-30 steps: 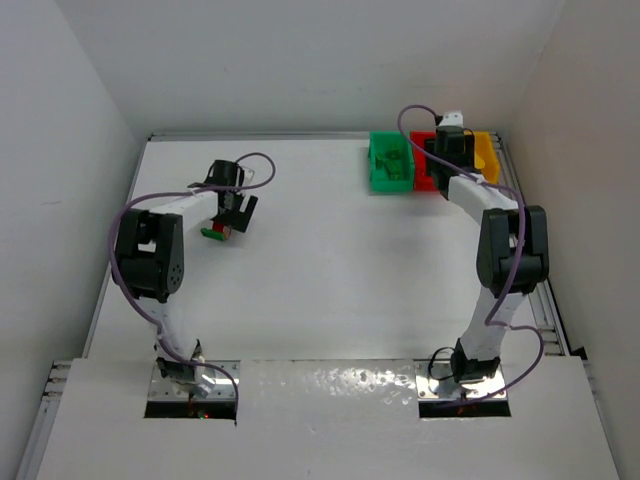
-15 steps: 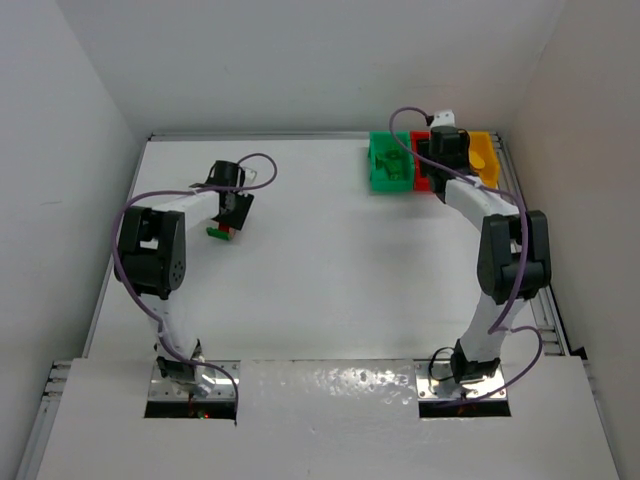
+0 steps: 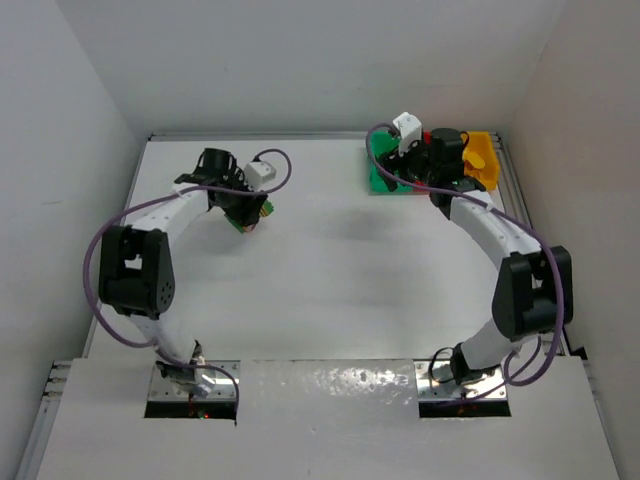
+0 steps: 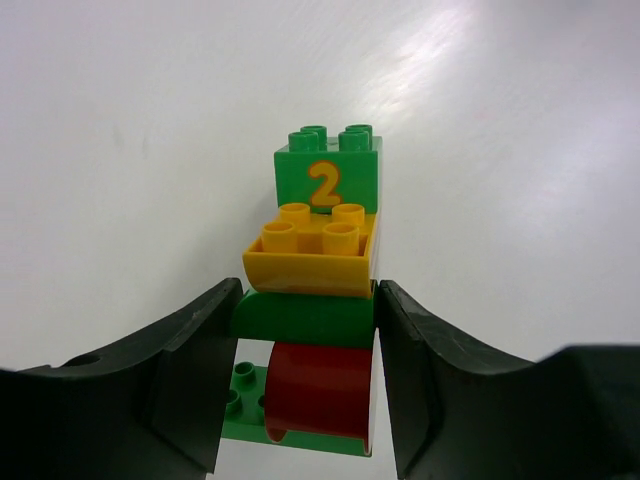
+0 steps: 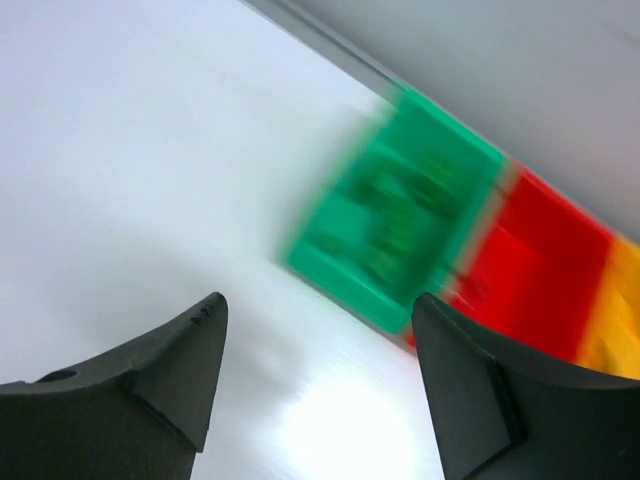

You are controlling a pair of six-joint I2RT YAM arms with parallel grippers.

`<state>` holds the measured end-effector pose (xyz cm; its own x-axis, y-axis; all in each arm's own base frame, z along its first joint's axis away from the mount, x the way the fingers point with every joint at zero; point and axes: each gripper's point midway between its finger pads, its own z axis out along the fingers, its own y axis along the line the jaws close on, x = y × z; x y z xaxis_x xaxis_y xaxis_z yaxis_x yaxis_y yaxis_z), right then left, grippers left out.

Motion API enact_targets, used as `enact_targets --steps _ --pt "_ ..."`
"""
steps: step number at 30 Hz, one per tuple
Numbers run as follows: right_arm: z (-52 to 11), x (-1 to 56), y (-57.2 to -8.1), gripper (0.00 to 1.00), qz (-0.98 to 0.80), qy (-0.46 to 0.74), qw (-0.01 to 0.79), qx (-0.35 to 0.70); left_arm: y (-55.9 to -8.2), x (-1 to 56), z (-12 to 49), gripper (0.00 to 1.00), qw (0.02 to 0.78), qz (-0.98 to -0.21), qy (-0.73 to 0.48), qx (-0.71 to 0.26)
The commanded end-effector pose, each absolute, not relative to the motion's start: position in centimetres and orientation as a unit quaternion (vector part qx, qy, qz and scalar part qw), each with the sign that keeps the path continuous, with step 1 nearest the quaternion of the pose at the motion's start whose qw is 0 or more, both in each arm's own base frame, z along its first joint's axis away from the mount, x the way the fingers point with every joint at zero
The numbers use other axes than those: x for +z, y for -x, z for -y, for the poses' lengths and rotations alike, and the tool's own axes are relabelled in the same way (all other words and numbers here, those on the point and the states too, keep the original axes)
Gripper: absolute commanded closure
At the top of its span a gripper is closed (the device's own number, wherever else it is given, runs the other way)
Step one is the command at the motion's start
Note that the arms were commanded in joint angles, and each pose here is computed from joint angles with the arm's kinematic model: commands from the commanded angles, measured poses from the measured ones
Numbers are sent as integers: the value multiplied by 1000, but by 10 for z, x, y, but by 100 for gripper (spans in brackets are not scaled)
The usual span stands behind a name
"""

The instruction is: Sort the legos into containers by color

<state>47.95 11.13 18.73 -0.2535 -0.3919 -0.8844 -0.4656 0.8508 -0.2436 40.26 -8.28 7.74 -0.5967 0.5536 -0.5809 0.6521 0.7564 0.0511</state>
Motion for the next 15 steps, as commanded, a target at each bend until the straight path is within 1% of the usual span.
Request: enact_targets --steps 1,2,3,4,7,8,11,15 --pt "-210 238 -410 29 -651 443 546 287 -380 146 134 100 372 -748 -511 -204" --pt "-227 244 -396 33 -634 455 534 325 -376 160 141 100 392 -710 -547 -208" --pt "-238 246 -383 34 -622 466 522 352 -367 170 154 100 405 -680 -560 -245" --pt "-247 243 -368 35 -615 479 503 372 -362 178 158 100 414 -664 -567 -257" --pt "-287 235 -327 33 -582 529 480 388 -357 195 175 100 432 -631 -569 -301" --pt "-293 233 -321 32 -579 529 478 395 -354 198 179 100 431 -626 -569 -312" --pt "-310 234 -308 31 -570 533 475 407 -348 202 181 100 435 -600 -599 -303" --pt "-330 235 -303 28 -558 542 467 421 -331 202 181 100 419 -581 -629 -304"
